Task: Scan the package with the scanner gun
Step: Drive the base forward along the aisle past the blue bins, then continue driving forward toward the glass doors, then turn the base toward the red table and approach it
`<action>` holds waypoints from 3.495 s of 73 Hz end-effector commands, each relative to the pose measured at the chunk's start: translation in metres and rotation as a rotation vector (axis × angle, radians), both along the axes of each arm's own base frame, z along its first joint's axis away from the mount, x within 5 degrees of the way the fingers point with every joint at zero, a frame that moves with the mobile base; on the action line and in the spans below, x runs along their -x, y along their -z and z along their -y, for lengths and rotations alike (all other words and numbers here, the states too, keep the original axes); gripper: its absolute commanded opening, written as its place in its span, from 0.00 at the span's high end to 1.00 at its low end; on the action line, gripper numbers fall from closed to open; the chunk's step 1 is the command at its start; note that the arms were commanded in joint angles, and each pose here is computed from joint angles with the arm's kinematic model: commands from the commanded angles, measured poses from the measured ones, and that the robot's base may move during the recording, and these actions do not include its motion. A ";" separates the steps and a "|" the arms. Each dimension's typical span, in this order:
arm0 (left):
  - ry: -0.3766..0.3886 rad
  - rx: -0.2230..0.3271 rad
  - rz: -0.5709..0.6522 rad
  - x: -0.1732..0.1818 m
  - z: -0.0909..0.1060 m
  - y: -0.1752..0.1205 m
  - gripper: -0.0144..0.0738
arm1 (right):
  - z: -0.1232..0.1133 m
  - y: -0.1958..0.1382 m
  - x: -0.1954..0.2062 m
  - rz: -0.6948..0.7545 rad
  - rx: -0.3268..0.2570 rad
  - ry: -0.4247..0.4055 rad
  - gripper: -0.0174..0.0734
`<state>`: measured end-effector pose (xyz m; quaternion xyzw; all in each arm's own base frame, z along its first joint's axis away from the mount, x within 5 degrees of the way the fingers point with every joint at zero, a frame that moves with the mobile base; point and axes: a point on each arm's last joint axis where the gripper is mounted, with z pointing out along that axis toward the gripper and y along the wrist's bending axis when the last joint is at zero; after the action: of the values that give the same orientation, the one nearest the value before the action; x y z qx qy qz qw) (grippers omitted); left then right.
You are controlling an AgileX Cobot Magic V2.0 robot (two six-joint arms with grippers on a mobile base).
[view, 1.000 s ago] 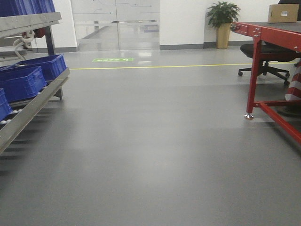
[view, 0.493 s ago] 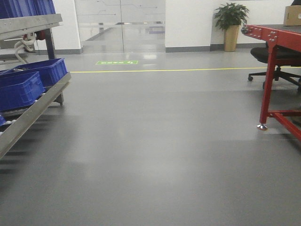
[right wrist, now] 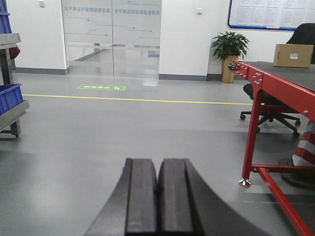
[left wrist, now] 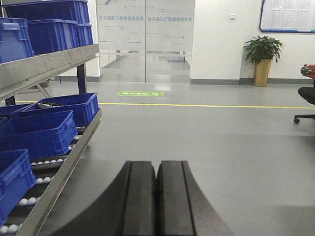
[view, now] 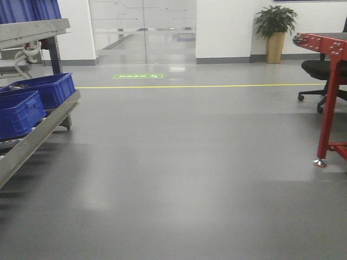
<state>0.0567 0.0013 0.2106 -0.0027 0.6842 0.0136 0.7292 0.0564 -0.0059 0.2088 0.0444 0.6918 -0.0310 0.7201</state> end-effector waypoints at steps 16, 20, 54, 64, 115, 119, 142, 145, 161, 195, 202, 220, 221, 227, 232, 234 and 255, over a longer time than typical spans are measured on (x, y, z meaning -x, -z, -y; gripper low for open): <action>-0.002 0.003 0.023 0.001 0.000 -0.003 0.96 | 0.000 -0.002 0.000 0.019 0.005 0.006 0.98; -0.002 0.003 0.023 0.001 0.000 -0.003 0.96 | 0.000 -0.002 0.000 0.019 0.005 0.006 0.98; -0.002 0.003 0.023 0.001 0.000 -0.003 0.96 | 0.000 -0.002 0.000 0.019 0.005 0.006 0.98; -0.002 0.003 0.023 0.001 0.000 -0.003 0.96 | 0.000 -0.002 0.000 0.019 0.005 0.006 0.98; -0.002 0.003 0.023 0.001 0.000 -0.003 0.96 | 0.000 -0.002 0.000 0.019 0.005 0.006 0.98; -0.002 0.003 0.023 0.001 0.000 -0.003 0.96 | 0.000 -0.002 0.000 0.019 0.005 0.006 0.98; -0.002 0.003 0.023 0.001 0.000 -0.003 0.96 | 0.000 -0.002 0.000 0.019 0.005 0.006 0.98; -0.002 0.003 0.023 0.001 0.000 -0.003 0.96 | 0.000 -0.002 0.000 0.019 0.005 0.006 0.98; -0.002 0.003 0.023 0.001 0.000 -0.003 0.96 | 0.000 -0.002 0.000 0.019 0.005 0.006 0.98; -0.002 0.003 0.023 0.001 0.000 -0.003 0.96 | 0.000 -0.002 0.000 0.019 0.005 0.006 0.98; -0.002 0.003 0.023 0.001 0.000 -0.003 0.96 | 0.000 -0.002 0.000 0.019 0.005 0.006 0.98; -0.002 0.003 0.023 0.001 0.000 -0.003 0.96 | 0.000 -0.002 0.000 0.019 0.005 0.006 0.98; -0.002 0.003 0.023 0.001 0.000 -0.003 0.96 | 0.000 -0.002 0.000 0.019 0.005 0.006 0.98; -0.002 0.003 0.023 0.001 0.000 -0.003 0.96 | 0.000 -0.002 0.000 0.019 0.005 0.006 0.98; -0.002 0.003 0.023 0.001 0.000 -0.003 0.96 | 0.000 -0.002 0.000 0.019 0.005 0.006 0.98; -0.002 0.003 0.023 0.001 0.000 -0.003 0.96 | 0.000 -0.002 0.000 0.019 0.005 0.006 0.98; -0.002 0.003 0.023 0.001 0.000 -0.003 0.96 | 0.000 -0.002 0.000 0.019 0.005 0.006 0.98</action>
<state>0.0567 0.0013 0.2106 -0.0027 0.6842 0.0136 0.7292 0.0564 -0.0059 0.2088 0.0444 0.6918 -0.0310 0.7201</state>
